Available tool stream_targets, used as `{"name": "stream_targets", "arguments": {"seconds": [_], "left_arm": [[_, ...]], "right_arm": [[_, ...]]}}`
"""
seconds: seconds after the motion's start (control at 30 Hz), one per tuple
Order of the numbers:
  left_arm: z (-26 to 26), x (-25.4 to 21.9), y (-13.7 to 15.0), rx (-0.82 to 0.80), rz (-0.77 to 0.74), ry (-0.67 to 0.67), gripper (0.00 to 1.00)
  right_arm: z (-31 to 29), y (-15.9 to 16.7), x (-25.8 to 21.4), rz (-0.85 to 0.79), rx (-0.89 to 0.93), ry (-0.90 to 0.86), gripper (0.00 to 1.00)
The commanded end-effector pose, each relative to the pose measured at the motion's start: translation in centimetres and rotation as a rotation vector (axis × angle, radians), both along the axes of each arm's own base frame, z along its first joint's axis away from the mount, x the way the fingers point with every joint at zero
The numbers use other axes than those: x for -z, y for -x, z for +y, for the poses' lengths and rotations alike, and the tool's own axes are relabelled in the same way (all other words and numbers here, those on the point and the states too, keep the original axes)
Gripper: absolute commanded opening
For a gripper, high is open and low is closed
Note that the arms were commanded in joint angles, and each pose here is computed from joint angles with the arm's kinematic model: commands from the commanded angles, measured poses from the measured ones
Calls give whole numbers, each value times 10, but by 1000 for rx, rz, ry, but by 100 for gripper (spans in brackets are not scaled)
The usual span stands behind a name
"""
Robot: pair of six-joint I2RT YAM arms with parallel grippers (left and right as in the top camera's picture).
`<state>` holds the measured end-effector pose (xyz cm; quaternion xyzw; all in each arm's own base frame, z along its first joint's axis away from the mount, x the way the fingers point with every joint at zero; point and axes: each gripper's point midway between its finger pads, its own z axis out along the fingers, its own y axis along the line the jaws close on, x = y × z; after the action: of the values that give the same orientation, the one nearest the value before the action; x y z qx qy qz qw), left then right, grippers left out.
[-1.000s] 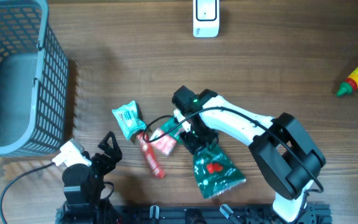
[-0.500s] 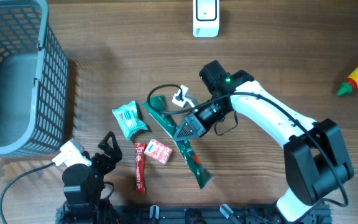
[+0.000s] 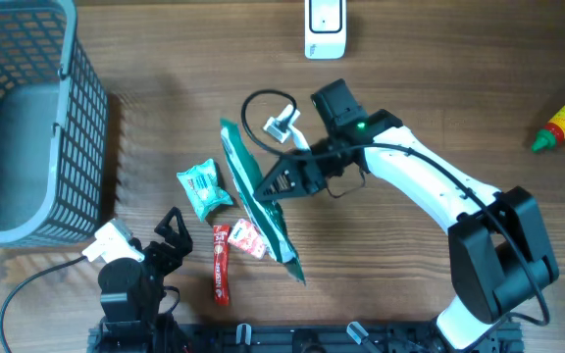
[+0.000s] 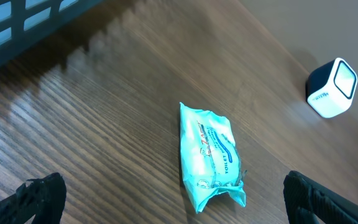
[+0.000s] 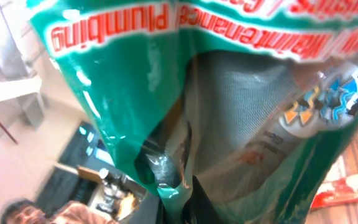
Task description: Scan the item barcode
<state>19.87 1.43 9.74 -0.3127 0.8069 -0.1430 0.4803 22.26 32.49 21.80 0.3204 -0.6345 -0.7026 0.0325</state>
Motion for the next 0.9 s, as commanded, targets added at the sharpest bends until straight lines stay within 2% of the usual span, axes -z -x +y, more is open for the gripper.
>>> {"name": "stream_targets", "arguments": {"seconds": [0.0, 0.1, 0.23, 0.3, 0.47, 0.57, 0.73, 0.87], "left_arm": [[1, 5, 0, -9, 11, -1, 100], [1, 5, 0, -9, 11, -1, 100], [1, 5, 0, -9, 11, -1, 100], [1, 5, 0, -9, 11, -1, 100], [1, 5, 0, -9, 11, -1, 100], [1, 5, 0, -9, 11, -1, 100], [1, 5, 0, -9, 11, -1, 100], [1, 5, 0, -9, 11, -1, 100]], "right_arm": [[1, -4, -22, 419, -38, 184, 4], [4, -11, -28, 664, -46, 336, 4], [8, -20, -23, 841, 14, 464, 4], [8, -21, -24, 897, 15, 495, 4], [9, -24, -27, 886, 16, 488, 4], [11, -28, -30, 773, 24, 425, 4], [18, -36, -30, 193, 60, 130, 4], [18, -27, -19, 137, 45, 109, 4]]}}
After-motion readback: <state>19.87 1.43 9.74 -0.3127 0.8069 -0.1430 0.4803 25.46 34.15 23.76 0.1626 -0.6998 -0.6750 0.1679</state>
